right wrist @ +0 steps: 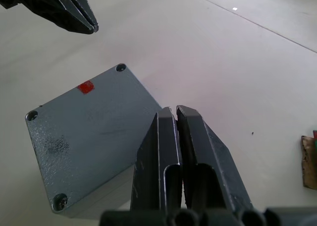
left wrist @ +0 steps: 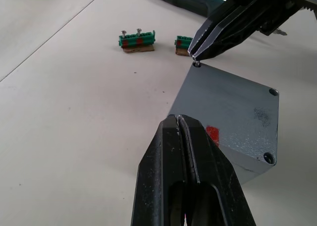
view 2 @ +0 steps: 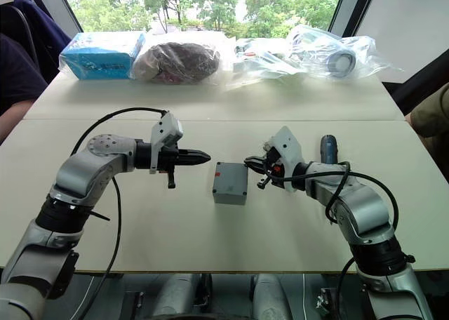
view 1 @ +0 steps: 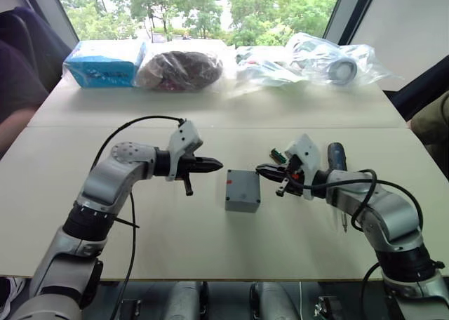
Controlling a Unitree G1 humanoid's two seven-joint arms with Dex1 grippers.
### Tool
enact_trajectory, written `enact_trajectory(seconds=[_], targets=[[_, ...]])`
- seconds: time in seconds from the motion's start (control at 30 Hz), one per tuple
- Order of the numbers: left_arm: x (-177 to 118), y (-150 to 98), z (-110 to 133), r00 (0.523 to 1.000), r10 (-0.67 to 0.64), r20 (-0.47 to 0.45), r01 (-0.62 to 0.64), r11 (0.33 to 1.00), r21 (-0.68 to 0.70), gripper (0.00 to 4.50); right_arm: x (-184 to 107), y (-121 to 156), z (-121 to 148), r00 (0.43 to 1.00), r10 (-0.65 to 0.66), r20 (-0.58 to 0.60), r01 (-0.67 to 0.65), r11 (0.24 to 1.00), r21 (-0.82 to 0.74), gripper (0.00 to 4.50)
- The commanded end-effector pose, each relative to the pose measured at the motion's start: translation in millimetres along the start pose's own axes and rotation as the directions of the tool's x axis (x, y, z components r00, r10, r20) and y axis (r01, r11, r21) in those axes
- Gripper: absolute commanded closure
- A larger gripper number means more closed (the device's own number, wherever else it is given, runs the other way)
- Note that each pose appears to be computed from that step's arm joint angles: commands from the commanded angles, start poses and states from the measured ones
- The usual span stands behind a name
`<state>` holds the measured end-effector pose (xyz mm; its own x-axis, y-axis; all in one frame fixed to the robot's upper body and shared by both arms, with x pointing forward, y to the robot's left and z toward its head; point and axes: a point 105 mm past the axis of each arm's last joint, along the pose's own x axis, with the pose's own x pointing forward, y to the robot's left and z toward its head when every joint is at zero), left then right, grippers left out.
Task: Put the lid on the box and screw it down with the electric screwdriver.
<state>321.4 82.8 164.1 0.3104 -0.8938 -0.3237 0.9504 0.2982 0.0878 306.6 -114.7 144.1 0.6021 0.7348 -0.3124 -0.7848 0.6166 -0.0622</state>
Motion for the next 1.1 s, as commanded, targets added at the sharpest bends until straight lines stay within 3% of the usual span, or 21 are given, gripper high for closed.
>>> enact_trajectory(seconds=[0.03,0.27,0.33,0.5,0.63,0.73,0.83,0.93,1.1], targets=[[0,-3,10,1.000,-0.003,0.024,0.002,0.999,0.052,4.50,-1,0,9,1.000,0.001,0.029,-0.001,1.000,-0.030,3.77],[0,-2,12,1.000,-0.001,0.031,0.000,0.999,0.054,4.50,-5,-2,17,0.999,-0.009,0.052,0.011,0.999,-0.038,0.95],[-1,-2,15,0.999,-0.004,0.041,0.002,0.999,0.053,4.50,-9,-5,23,0.997,-0.023,0.074,0.025,0.999,-0.031,0.34],[-1,-5,36,0.995,-0.047,0.093,0.039,0.996,0.085,4.50,-42,-24,45,0.985,-0.088,0.148,0.078,0.994,0.071,0.34],[4,-10,55,0.989,-0.120,0.092,0.102,0.978,0.179,4.50,-69,-56,38,0.973,-0.231,-0.004,0.229,0.964,0.131,0.34],[9,-22,63,0.978,-0.190,0.086,0.165,0.956,0.242,4.50,-86,-72,48,0.956,-0.291,-0.033,0.292,0.938,0.189,0.16],[15,-32,66,0.966,-0.245,0.084,0.213,0.934,0.286,4.50,-102,-91,39,0.901,-0.398,-0.171,0.429,0.875,0.226,0.16],[20,-46,63,0.954,-0.292,0.065,0.259,0.915,0.308,4.50,-120,-96,15,0.854,-0.393,-0.342,0.487,0.834,0.258,0.16],[24,-63,57,0.943,-0.329,0.048,0.297,0.899,0.322,4.50,-137,-100,-8,0.809,-0.341,-0.478,0.526,0.785,0.329,0.16]])
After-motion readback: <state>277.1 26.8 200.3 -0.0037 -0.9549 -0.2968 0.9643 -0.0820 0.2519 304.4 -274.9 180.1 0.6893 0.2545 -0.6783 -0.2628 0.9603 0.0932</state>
